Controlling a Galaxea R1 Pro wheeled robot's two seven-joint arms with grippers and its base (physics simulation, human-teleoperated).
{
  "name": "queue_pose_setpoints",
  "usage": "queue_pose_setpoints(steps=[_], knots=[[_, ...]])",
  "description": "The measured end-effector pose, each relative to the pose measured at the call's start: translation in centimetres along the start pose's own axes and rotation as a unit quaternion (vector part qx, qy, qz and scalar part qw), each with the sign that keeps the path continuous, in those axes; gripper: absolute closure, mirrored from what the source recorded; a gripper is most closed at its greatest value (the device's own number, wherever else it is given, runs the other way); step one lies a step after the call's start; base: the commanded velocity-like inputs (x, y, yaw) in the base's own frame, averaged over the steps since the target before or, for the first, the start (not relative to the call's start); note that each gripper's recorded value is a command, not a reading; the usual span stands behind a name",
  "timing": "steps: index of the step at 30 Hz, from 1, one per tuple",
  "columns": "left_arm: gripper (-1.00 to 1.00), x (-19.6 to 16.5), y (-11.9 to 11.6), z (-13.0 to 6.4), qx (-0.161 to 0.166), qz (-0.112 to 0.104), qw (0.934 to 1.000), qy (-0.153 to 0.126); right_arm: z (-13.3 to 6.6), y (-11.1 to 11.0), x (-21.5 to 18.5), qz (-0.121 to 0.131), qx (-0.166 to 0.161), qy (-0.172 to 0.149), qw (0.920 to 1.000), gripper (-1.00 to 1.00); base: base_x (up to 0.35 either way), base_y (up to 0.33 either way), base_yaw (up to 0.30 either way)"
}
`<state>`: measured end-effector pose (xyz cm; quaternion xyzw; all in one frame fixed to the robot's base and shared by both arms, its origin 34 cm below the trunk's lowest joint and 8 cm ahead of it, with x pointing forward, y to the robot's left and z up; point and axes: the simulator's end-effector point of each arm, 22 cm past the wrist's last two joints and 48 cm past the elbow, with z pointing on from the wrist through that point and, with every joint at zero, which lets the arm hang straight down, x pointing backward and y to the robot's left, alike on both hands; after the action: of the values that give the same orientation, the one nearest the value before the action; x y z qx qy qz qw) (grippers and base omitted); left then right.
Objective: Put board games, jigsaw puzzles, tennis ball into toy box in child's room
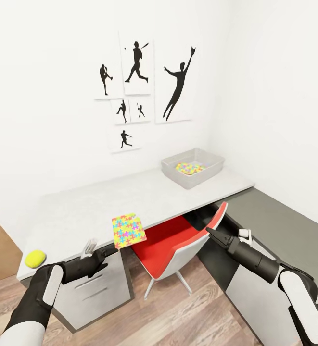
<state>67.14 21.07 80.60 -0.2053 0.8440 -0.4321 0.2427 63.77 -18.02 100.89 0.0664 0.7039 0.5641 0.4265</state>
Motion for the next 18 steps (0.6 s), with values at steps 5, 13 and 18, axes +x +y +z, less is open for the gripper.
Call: queue_pose_setpoints(steps=[5,13,18], knots=[[-1.0,0.3,0.4,0.5,0.001,0.0,1.0,0.003,0.0,-0.7,0.4,0.0,0.001,0.0,1.0,-1.0,0.0,0.0,0.0],[-1.0,0.7,-0.8,1.1,0.045,0.002,0.999,0.005,0.0,-2.0,1.0,0.005,0.005,0.0,1.0,-1.0,0.0,0.0,0.0],[-1.0,0.6,-1.9,0.9,0.071,0.004,0.9975,0.005,0.0,-2.2,1.0,0.006,0.006,0.0,1.0,-1.0,0.0,0.0,0.0]])
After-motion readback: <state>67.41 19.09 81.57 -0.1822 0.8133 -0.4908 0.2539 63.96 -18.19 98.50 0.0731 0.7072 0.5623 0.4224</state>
